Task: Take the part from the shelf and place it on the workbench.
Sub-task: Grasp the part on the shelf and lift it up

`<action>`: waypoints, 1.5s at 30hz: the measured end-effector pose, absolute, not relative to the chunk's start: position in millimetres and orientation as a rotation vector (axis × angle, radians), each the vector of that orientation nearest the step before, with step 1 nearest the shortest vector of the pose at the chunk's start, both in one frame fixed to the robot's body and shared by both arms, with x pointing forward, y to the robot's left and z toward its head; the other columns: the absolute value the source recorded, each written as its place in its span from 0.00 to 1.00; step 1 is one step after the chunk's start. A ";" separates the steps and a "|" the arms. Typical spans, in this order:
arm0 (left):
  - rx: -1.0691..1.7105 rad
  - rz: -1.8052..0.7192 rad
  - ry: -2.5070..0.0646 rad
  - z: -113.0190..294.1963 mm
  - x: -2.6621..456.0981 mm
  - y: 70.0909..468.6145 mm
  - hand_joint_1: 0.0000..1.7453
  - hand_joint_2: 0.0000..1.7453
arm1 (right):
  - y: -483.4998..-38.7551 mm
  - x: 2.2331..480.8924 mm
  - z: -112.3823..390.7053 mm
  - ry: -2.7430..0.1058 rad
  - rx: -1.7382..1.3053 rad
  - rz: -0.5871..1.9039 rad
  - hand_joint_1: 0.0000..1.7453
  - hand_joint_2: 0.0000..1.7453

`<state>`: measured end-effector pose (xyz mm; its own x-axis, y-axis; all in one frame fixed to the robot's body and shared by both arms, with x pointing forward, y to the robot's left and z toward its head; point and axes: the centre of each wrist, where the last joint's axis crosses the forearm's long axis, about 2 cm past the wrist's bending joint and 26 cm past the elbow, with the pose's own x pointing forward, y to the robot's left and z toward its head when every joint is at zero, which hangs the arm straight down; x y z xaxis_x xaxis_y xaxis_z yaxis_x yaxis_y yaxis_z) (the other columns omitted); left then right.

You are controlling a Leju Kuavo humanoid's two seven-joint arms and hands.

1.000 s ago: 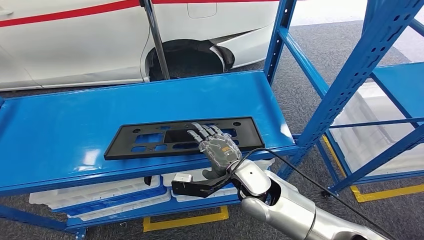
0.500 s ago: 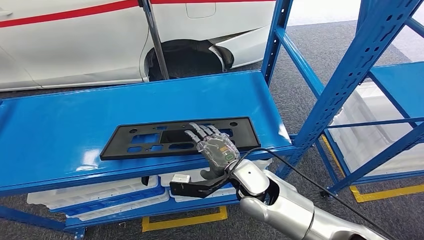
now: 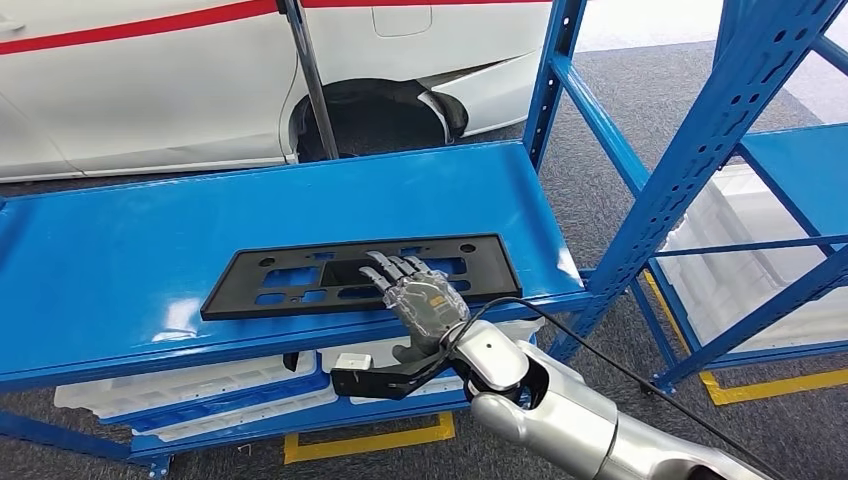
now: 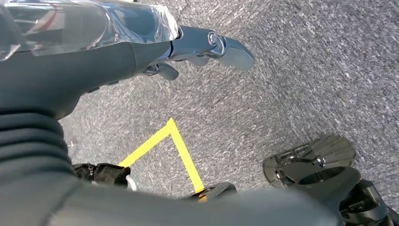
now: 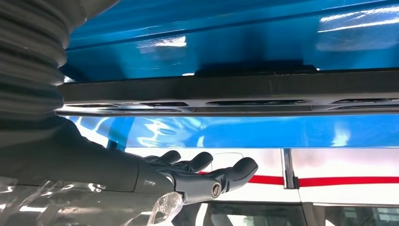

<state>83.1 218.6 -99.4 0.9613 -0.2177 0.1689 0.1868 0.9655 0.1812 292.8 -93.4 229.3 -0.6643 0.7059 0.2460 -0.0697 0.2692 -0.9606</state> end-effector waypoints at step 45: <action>0.165 -0.212 -0.209 -101.5 77.1 225.2 0.00 0.00 | -85.8 297.5 228.4 -1.872 -0.550 1.488 0.00 1.00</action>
<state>77.1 225.2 -101.5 0.9562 -0.2247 0.1878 0.1906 0.9644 0.1833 297.5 -85.8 228.4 -0.6832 0.6884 0.2436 -0.0820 0.2592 -0.9623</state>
